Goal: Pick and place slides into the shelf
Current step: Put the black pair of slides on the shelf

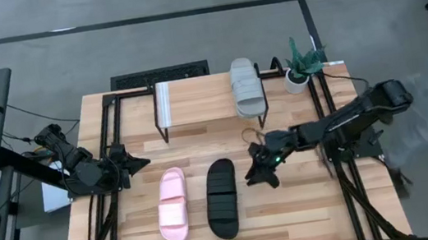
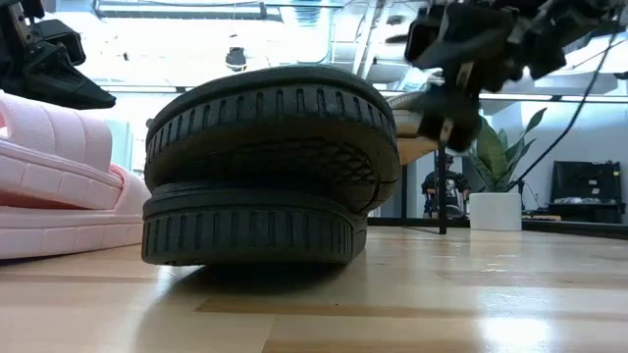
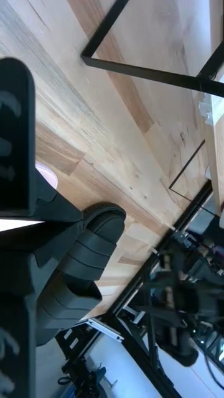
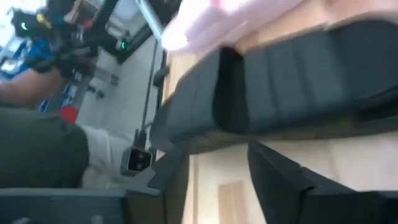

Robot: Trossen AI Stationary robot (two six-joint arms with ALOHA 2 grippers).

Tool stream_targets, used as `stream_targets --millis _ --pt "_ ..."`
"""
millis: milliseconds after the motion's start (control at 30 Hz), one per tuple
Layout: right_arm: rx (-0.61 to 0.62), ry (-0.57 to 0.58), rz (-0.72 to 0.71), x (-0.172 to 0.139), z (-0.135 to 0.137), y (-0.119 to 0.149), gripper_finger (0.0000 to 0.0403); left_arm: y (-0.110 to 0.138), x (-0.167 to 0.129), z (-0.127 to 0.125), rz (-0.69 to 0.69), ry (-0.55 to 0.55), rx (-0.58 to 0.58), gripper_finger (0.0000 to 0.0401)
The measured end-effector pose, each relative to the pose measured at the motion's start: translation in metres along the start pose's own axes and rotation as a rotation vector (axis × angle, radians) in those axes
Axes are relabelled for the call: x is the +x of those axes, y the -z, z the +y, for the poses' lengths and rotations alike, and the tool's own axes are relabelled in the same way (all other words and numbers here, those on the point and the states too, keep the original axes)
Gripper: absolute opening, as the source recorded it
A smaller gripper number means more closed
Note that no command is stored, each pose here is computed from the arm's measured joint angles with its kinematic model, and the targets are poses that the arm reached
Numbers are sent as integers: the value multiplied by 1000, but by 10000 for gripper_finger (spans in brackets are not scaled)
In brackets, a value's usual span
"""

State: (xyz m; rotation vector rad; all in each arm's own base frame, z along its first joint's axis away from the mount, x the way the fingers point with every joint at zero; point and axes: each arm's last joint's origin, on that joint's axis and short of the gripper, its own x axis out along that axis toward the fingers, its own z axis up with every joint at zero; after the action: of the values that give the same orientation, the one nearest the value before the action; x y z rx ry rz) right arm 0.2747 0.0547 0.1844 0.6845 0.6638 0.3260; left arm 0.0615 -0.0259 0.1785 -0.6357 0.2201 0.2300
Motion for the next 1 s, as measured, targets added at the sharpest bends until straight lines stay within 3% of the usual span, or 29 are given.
stream_targets --millis 133,267,500,700,1000 --pt "9 -100 -27 13 2 -7 203 0 0 0 14 11 -2 0" --pt "106 -67 -14 14 -3 -5 227 1 0 -1 36 27 -4 0" --pt "342 19 -107 17 0 -3 218 2 0 -2 74 55 -6 0" --pt "570 92 -226 19 4 1 213 3 0 -2 89 70 59 0" --pt "759 191 -301 24 13 18 219 2 0 -3 81 82 160 0"
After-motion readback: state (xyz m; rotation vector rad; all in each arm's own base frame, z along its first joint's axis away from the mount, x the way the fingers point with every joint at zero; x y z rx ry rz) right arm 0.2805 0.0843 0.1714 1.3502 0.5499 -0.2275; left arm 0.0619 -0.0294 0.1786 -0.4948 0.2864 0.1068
